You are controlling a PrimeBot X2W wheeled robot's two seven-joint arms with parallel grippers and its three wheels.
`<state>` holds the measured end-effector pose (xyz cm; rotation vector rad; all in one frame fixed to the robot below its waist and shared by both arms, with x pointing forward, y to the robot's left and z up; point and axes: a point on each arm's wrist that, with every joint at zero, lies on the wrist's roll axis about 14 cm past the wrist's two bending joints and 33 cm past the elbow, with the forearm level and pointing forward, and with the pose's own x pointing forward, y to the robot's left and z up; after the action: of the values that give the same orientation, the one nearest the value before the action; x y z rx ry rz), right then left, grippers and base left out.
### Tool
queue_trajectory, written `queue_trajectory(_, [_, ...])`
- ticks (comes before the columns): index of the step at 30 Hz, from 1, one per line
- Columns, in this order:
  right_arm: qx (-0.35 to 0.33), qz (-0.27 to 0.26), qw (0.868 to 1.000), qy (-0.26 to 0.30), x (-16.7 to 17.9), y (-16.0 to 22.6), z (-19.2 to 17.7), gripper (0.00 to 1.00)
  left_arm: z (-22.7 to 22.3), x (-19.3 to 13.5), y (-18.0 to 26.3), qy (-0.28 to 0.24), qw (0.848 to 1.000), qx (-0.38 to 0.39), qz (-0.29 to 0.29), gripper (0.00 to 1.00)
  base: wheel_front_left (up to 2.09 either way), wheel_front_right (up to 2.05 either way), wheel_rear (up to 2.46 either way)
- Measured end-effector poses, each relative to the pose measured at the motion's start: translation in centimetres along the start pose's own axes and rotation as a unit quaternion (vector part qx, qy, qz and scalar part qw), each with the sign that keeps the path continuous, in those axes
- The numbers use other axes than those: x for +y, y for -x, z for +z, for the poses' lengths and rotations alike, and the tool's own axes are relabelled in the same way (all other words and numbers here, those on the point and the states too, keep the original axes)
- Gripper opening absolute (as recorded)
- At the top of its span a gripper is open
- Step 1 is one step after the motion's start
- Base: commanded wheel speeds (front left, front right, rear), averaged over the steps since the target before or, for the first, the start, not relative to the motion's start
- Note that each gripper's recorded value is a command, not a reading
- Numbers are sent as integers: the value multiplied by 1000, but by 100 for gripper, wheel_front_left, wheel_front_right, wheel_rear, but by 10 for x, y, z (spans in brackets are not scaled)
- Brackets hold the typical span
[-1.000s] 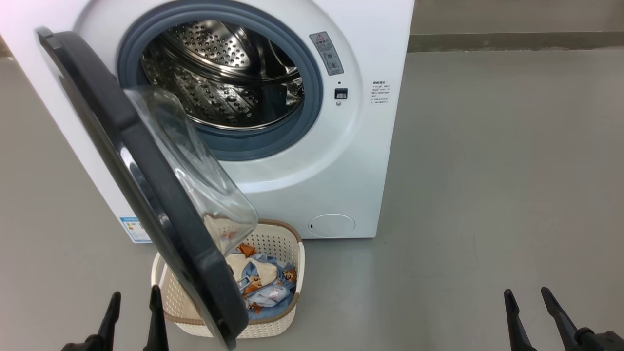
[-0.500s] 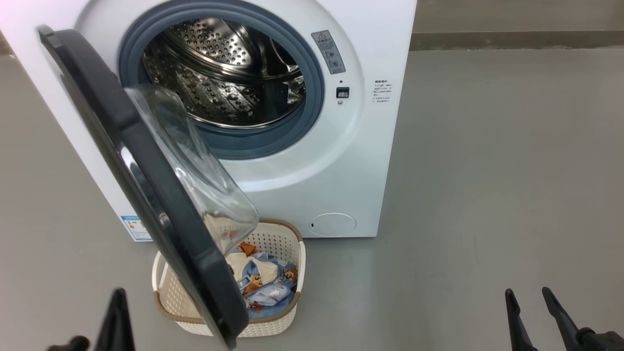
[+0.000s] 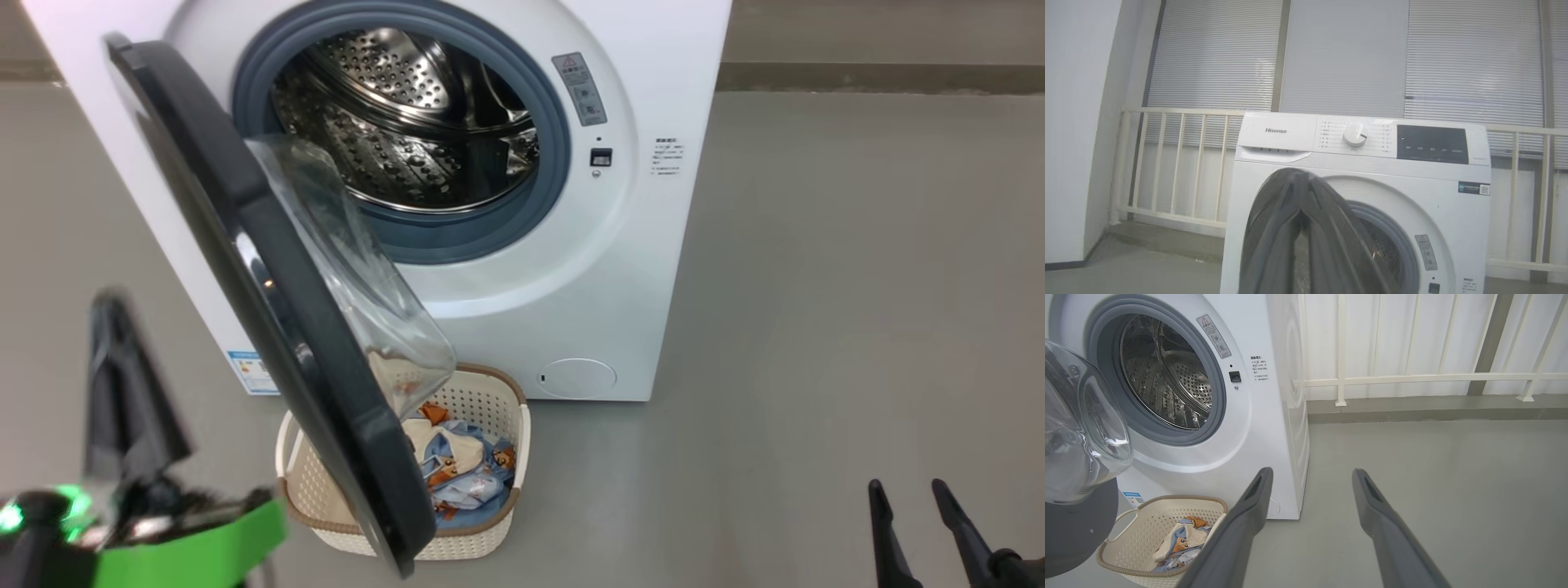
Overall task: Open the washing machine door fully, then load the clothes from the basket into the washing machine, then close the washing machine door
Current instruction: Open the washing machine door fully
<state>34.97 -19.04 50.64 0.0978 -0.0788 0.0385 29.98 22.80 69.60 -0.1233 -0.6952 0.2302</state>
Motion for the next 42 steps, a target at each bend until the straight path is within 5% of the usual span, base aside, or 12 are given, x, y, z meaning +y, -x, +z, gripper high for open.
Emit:
queue_trajectory(6, [-1,6,1000,-2,5,-6,0,100,63,-96,-14,114,982,-54,-137,0,0,0,0])
queue_trajectory(15, [4,19,1000,-9,14,-13,-4,100,7,-178,26,175,949,130,-230,0,0,0,0])
queue_trajectory(24, [16,33,999,-15,24,-22,-12,100,-72,-177,58,143,928,270,-214,0,0,0,0])
queue_trajectory(42, [36,69,997,-17,48,-39,-28,100,-127,-136,87,108,914,362,-144,0,0,0,0])
